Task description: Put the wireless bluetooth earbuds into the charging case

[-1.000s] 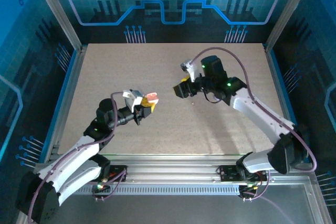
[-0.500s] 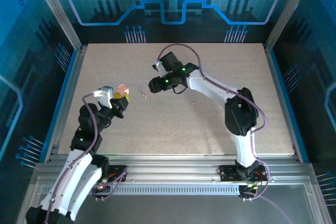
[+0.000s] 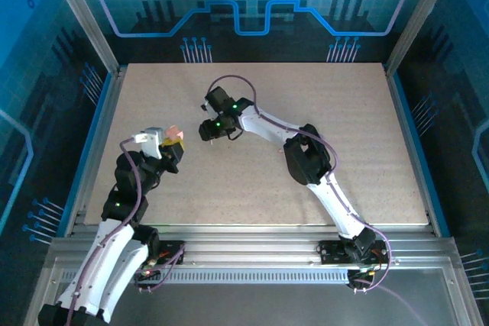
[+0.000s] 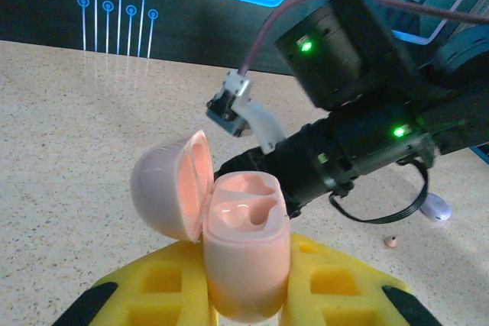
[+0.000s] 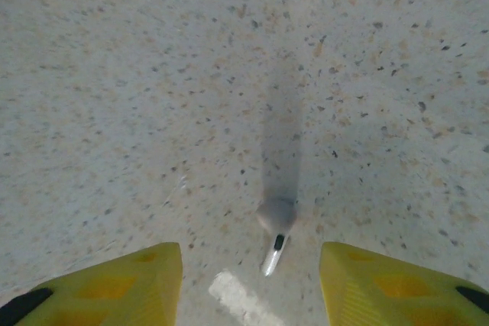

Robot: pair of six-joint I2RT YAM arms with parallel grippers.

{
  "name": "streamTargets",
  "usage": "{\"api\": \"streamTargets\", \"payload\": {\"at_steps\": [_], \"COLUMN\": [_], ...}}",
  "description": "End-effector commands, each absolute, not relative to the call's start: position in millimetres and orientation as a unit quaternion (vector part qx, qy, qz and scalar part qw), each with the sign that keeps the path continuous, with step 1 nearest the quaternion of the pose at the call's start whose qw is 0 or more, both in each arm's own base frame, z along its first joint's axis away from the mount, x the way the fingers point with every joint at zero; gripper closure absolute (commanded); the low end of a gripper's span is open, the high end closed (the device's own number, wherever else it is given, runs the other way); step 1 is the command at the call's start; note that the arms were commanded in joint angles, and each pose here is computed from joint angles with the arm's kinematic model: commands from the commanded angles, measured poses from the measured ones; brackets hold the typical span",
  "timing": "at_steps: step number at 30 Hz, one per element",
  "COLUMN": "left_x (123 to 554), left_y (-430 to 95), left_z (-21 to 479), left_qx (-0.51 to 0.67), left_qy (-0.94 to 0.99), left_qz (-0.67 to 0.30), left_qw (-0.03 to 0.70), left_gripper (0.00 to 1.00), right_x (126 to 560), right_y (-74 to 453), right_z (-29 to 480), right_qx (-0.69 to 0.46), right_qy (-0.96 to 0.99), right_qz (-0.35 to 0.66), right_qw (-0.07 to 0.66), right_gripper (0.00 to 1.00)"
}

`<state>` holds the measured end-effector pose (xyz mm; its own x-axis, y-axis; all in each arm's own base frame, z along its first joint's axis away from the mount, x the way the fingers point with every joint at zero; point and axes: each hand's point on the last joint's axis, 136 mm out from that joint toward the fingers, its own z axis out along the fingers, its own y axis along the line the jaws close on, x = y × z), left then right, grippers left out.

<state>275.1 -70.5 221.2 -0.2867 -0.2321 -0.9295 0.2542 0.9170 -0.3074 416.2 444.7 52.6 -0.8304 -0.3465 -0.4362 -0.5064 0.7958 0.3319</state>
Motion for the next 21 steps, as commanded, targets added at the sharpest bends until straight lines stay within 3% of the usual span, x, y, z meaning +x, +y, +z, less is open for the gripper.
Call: {"api": "streamTargets", "payload": {"at_steps": [1, 21], "left_x": [275.7, 276.6], "left_y": [-63.5, -64.0], "left_z": [217.4, 216.7], "left_qx": [-0.009, -0.008], "left_qy": [0.778, 0.774], "left_qz": [-0.196, -0.2], "left_qw": [0.597, 0.601], "left_gripper": [0.87, 0.86], "right_x": [416.4, 410.5], "right_y": [453.8, 452.9], "right_z": [45.3, 10.0], "right_qx": [-0.23, -0.264], "right_qy": [0.933, 0.935], "right_qz": [0.212, 0.155], "right_qw": [0.18, 0.177], "right_gripper": [0.5, 0.66]}}
